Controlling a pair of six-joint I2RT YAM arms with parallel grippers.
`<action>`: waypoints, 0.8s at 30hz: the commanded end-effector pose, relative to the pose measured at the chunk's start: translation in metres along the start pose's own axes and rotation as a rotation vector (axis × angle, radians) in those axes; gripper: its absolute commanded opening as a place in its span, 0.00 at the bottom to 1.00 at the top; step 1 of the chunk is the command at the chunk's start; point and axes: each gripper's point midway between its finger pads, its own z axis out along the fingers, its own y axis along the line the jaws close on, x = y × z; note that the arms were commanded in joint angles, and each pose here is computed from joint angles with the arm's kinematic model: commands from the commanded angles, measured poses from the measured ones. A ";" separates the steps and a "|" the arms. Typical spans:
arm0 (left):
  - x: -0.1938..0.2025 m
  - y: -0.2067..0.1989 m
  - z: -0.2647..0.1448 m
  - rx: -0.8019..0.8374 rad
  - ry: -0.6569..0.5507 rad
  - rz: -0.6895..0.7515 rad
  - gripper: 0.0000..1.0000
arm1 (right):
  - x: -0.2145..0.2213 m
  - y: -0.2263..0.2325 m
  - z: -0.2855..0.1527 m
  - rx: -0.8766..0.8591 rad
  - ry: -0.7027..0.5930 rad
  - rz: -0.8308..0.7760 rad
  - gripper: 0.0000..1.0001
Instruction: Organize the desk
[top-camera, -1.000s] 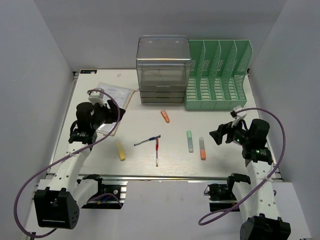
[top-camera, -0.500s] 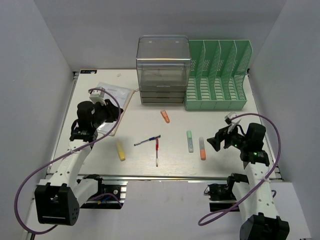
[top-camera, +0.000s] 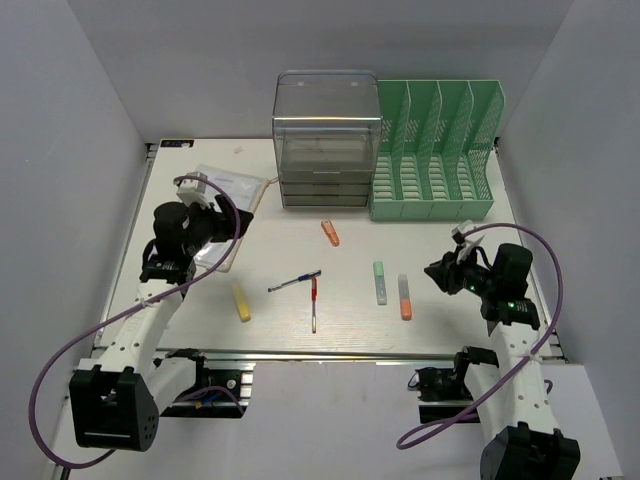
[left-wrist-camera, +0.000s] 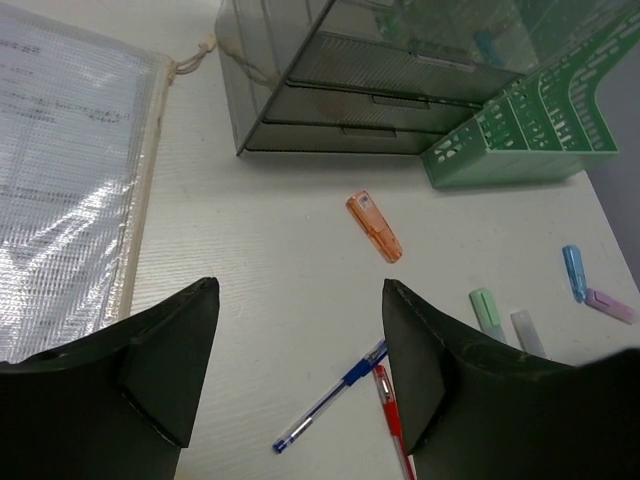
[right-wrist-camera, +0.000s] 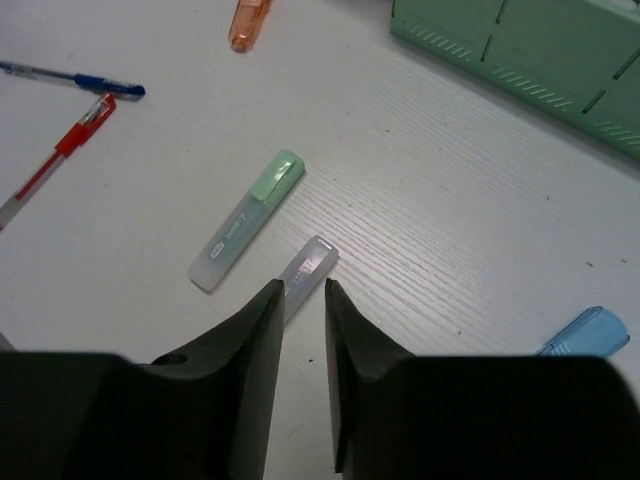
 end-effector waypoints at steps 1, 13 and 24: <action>-0.005 0.013 -0.001 -0.081 -0.035 -0.019 0.76 | -0.017 -0.011 -0.001 0.048 -0.033 -0.014 0.33; 0.025 0.110 0.013 -0.575 0.204 0.019 0.38 | -0.021 -0.020 -0.001 0.095 -0.025 0.022 0.69; 0.034 0.105 0.075 -0.704 0.480 0.279 0.71 | -0.029 -0.023 -0.006 0.120 -0.019 0.028 0.73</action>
